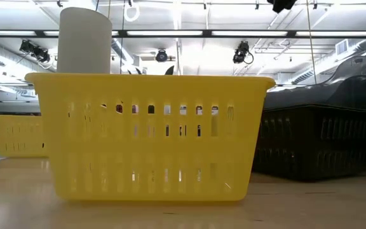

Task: Stack baskets on shelf by color
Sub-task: Put the stacked gray bins on the shelf

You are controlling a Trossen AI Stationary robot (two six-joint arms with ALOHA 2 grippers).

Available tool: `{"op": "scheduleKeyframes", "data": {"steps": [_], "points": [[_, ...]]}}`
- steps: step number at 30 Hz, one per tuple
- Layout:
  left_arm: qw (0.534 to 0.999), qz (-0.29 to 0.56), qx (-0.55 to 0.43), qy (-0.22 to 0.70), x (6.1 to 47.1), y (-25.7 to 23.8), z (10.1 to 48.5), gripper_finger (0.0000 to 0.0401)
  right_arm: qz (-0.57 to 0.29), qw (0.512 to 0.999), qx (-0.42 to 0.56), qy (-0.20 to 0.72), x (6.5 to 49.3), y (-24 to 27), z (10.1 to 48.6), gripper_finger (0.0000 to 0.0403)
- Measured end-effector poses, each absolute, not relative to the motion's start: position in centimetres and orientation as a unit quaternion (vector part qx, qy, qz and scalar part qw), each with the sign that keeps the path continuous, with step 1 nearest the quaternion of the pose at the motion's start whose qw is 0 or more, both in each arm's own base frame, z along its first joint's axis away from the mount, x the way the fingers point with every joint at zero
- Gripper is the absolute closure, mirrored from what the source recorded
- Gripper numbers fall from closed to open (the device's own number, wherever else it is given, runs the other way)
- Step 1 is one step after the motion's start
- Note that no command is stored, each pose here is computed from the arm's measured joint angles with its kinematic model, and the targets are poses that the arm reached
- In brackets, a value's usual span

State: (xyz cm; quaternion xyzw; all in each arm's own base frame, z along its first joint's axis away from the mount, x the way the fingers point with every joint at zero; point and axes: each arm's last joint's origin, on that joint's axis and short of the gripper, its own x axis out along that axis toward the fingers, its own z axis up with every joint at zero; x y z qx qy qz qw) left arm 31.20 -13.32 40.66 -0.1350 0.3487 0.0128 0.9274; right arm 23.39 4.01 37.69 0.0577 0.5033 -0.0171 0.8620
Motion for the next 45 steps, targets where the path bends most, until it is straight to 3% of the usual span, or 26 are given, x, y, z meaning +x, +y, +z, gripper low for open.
{"op": "scheduleKeyframes", "data": {"steps": [16,34,45], "points": [[0.926,0.021,-0.143,0.348,31.3,-13.1,40.6,0.0384,-0.005,0.871,0.049,0.49,23.6,5.3,37.6,0.0251],[0.924,0.02,-0.155,0.349,31.1,-13.5,40.6,0.0382,0.048,0.835,-0.039,0.547,23.8,5.4,32.7,0.0249],[0.925,0.021,-0.153,0.348,31.1,-13.6,40.7,0.0376,0.073,0.809,-0.112,0.573,23.5,5.3,30.4,0.0207]]}}
